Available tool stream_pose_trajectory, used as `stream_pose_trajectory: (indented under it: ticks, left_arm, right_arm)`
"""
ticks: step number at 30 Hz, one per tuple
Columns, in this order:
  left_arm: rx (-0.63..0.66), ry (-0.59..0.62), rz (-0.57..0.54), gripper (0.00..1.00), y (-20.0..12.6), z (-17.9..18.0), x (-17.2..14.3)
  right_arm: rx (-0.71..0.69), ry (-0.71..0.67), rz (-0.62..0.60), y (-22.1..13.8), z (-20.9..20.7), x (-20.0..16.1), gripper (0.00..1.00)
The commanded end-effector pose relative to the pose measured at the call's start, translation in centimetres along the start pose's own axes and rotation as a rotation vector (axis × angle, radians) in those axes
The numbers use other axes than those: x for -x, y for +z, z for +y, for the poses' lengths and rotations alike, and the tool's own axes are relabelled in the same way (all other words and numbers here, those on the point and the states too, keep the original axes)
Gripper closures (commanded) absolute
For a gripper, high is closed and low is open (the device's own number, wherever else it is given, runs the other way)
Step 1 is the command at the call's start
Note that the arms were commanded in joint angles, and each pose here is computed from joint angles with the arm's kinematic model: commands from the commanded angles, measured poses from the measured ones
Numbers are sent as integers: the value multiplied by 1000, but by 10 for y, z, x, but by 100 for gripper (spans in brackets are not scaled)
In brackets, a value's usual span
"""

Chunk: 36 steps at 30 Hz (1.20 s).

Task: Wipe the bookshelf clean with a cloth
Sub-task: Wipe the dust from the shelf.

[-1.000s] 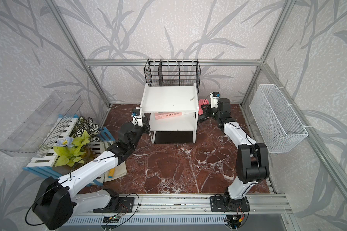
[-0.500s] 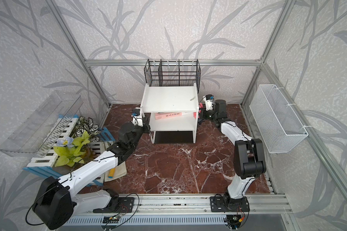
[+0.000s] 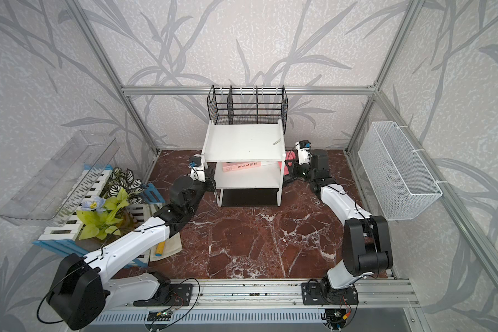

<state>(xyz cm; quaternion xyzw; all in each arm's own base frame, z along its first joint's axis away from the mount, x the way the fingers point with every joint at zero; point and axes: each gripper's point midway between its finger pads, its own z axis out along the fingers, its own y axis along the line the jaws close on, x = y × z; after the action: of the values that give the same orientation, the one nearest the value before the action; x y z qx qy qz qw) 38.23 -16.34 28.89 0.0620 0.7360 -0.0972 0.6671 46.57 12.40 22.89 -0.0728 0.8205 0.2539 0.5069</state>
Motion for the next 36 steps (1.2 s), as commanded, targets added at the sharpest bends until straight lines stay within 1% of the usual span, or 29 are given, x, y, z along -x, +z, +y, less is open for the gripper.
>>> stream_pose_trajectory:
  ticks: [1,3,6,9,13,19,26,27,36]
  left_arm:
    - [-49,-113,14,100,6,-14,0]
    - [-43,-109,15,100,6,-13,-1]
    - [-38,-110,15,100,6,-12,-1]
    - [-45,-114,17,100,7,-13,-2]
    - [-49,-116,25,100,8,-16,-5]
    - [-58,-117,20,100,9,-19,-4]
    - [-66,-110,19,100,12,-24,-2]
    - [-68,-110,17,100,12,-26,-1]
    - [-66,-98,20,100,13,-29,-2]
  right_arm:
    - [-81,-22,-66,0,-13,24,100]
    - [-6,-33,-17,16,-6,21,100]
    - [74,-39,-5,36,1,25,100]
    - [167,-49,-14,48,12,33,100]
    - [271,-40,51,59,30,28,100]
    - [341,-80,50,44,47,8,100]
    - [395,-110,52,23,60,-5,100]
    - [401,-122,34,15,65,-1,100]
    - [443,-101,11,-8,77,-11,100]
